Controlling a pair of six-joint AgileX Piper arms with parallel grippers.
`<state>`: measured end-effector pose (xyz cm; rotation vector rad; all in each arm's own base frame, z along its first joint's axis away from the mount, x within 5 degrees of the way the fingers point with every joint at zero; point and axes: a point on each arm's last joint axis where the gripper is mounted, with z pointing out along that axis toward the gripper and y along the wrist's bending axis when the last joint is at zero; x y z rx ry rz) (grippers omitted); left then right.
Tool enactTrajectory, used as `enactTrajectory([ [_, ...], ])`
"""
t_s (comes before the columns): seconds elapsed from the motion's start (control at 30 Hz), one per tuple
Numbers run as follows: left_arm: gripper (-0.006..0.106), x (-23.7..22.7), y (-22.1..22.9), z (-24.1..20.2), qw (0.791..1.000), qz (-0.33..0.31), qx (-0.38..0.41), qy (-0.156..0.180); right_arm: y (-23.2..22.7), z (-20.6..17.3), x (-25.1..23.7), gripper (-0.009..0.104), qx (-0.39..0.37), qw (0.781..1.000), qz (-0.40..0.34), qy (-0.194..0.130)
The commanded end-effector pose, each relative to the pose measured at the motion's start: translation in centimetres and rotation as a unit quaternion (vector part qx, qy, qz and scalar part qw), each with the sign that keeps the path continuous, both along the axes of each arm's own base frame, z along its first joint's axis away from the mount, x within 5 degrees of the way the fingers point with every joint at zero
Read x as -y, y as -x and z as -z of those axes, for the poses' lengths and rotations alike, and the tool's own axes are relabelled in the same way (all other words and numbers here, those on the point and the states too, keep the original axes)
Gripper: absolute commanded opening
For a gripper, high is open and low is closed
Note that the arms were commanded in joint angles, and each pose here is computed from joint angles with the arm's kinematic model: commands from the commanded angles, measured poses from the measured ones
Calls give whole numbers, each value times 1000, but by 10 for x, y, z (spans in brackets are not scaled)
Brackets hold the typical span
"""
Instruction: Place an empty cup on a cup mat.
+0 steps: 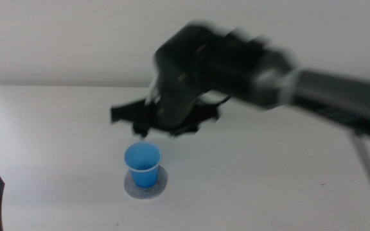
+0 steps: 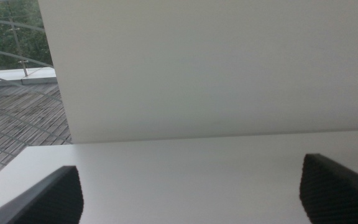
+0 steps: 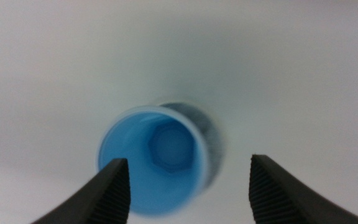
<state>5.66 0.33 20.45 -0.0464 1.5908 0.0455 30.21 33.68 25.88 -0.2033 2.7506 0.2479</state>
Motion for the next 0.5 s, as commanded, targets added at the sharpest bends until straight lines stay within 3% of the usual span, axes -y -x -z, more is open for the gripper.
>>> enactTrajectory([
  [0.0, 94, 1, 1, 11, 1000, 4, 6, 0, 10, -35, 27, 57, 40, 999, -5, 19],
  [0.23, 94, 1, 1, 11, 1000, 4, 6, 0, 55, -70, 140, 57, 115, 990, -59, 52],
  [0.33, 94, 1, 1, 11, 1000, 4, 6, 0, 85, -68, 197, 58, 160, 985, -54, 39],
  [0.37, 94, 1, 1, 11, 1000, 4, 6, 0, 100, -70, 219, 60, 187, 981, -40, 24],
  [0.47, 94, 1, 1, 11, 1000, 4, 6, 0, 134, -51, 269, 74, 229, 973, 0, 21],
])
